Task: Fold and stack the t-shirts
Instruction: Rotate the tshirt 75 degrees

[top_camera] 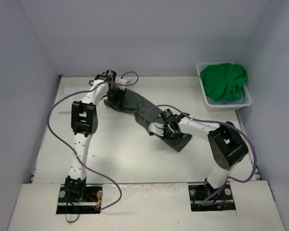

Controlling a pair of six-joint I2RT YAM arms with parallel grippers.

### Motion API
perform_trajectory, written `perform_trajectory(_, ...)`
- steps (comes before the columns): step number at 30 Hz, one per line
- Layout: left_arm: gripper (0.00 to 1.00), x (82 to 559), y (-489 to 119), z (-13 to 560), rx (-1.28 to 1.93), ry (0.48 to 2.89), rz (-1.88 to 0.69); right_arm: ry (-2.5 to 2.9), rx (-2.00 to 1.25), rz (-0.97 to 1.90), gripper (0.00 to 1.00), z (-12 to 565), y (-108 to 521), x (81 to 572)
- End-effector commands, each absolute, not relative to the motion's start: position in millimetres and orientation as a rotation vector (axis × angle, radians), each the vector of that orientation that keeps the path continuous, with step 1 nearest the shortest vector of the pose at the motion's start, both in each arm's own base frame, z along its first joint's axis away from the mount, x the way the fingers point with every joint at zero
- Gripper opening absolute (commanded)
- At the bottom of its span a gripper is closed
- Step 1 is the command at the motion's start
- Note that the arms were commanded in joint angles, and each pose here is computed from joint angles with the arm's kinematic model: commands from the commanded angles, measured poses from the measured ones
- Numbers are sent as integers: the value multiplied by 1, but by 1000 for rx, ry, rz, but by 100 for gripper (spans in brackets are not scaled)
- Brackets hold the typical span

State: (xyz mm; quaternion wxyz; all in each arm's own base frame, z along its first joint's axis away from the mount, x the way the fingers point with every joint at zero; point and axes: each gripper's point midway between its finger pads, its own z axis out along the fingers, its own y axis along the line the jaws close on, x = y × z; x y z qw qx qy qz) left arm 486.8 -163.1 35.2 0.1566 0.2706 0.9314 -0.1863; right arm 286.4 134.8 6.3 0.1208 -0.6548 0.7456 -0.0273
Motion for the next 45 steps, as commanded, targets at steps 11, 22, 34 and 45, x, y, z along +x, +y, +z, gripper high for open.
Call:
perform_trajectory(11,35,524,-172,36,647,2653,-456,2030,-2263,229,0,-6,213,145)
perform_trajectory(22,38,522,-178,21,782,2648,-300,1931,-2328,335,1,1,256,106)
perform_trajectory(34,50,543,-168,19,744,2622,-131,1939,-2192,230,15,24,259,124)
perform_trajectory(45,62,547,-158,75,733,2543,-29,1843,-1999,271,21,81,274,139)
